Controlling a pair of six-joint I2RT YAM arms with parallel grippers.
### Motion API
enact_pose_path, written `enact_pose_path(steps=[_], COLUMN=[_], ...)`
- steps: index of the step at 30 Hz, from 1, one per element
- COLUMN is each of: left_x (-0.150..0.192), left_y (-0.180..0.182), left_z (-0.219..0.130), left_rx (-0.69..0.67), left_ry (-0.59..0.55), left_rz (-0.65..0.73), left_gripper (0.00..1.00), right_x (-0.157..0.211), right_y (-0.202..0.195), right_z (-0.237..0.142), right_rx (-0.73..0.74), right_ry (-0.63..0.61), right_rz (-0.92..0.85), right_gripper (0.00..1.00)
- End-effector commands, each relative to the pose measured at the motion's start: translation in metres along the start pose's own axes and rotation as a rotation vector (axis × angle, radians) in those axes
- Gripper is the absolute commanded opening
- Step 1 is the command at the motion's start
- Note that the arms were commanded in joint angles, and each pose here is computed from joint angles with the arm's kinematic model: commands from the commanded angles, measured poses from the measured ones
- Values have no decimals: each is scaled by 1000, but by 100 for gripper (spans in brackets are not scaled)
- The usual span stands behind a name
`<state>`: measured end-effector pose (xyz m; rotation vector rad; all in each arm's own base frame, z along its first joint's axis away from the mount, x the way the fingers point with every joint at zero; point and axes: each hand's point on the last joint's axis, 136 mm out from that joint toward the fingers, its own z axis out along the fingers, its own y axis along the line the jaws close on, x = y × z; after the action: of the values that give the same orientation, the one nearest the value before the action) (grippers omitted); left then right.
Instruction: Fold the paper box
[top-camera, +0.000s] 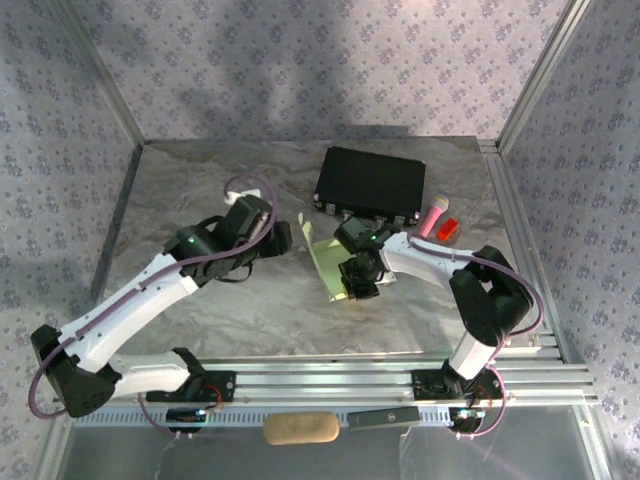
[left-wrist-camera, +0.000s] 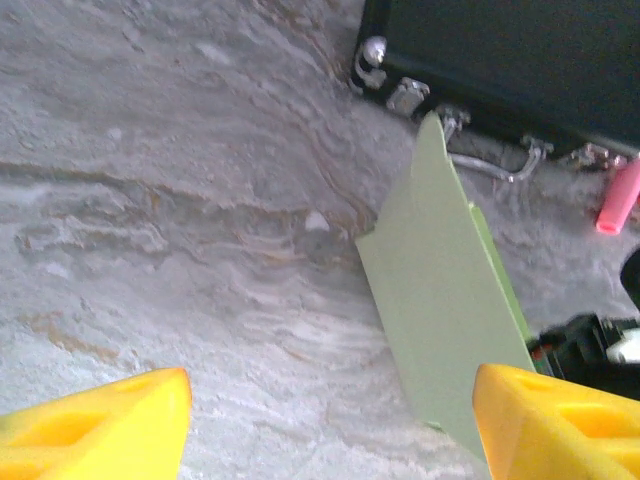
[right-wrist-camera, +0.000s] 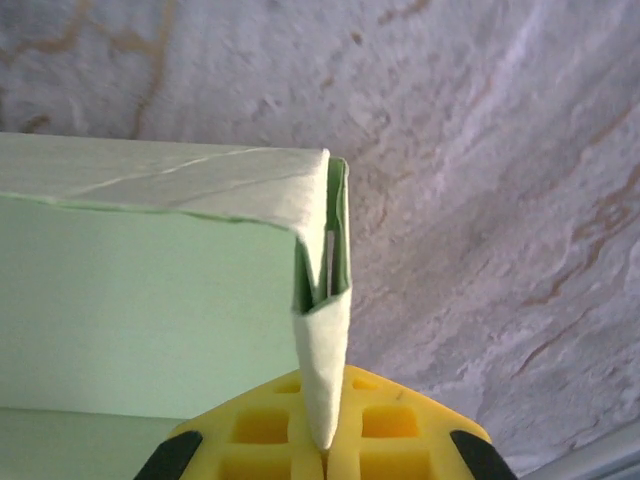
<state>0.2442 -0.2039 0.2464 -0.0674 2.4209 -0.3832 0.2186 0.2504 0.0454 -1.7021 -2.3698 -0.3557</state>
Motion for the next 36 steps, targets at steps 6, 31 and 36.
enact_pose_path(steps=[6,31,36], left_x=[24,58,54], left_y=[-7,-52,-50], left_z=[-18,21,37], left_rx=[31,-15,-64], left_ry=[18,120,144], left_rz=[22,68,91], left_gripper=[73,60,37], right_x=[2,-43,-45], right_y=[-7,21,14], right_z=[4,-131,-132], right_rx=[26,-437,-440], right_ry=[10,-464,-477], right_rz=[84,-979,-1014], right_gripper=[52,55,49])
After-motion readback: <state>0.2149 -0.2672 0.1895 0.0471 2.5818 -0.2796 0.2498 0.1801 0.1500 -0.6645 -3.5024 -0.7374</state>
